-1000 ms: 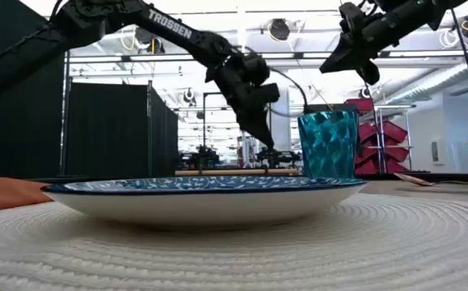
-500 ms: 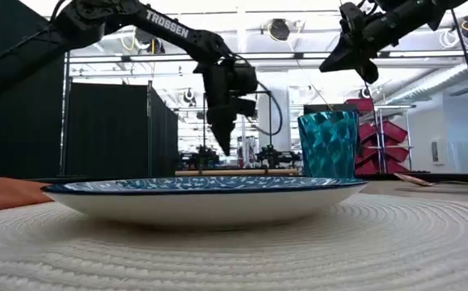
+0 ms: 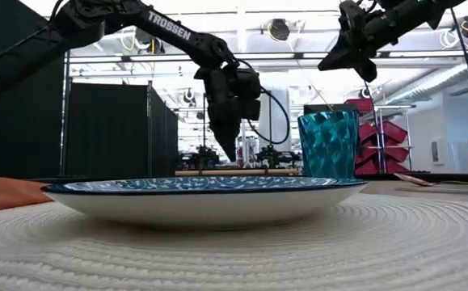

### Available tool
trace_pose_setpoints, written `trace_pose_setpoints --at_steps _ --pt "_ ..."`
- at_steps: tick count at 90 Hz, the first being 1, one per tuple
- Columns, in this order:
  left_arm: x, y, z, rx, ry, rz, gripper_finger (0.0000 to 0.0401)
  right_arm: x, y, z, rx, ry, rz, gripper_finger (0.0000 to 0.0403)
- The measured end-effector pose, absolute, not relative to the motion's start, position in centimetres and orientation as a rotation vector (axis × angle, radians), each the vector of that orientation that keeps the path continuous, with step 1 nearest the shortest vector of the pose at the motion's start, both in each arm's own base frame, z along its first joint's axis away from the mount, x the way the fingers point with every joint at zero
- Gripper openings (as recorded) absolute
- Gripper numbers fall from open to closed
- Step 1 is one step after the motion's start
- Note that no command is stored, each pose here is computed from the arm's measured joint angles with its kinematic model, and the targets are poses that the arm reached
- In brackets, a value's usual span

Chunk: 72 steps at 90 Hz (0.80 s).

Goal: Set table place
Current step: Stack the blue fork on top of the brown table napkin

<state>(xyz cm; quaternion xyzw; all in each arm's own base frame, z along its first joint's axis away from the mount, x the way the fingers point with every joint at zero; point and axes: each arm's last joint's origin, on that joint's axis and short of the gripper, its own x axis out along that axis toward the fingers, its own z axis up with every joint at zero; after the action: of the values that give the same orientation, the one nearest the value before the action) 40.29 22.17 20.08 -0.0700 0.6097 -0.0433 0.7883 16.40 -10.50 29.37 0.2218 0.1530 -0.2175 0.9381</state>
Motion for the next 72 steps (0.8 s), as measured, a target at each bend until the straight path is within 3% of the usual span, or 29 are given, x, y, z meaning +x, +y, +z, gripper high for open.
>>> trace_pose_setpoints --at_steps 32,54,72 --pt "40.4 22.2 17.4 -0.26 1.301 -0.111 0.0 16.8 -9.9 29.5 0.437 0.307 -0.408 0.0" --pt "40.8 22.7 17.7 -0.267 1.296 0.04 0.0 17.1 -9.6 29.6 0.427 0.301 -0.409 0.0" --pt "41.2 22.4 18.8 -0.221 1.296 0.056 0.0 17.1 -9.5 29.7 0.425 0.295 -0.403 0.0"
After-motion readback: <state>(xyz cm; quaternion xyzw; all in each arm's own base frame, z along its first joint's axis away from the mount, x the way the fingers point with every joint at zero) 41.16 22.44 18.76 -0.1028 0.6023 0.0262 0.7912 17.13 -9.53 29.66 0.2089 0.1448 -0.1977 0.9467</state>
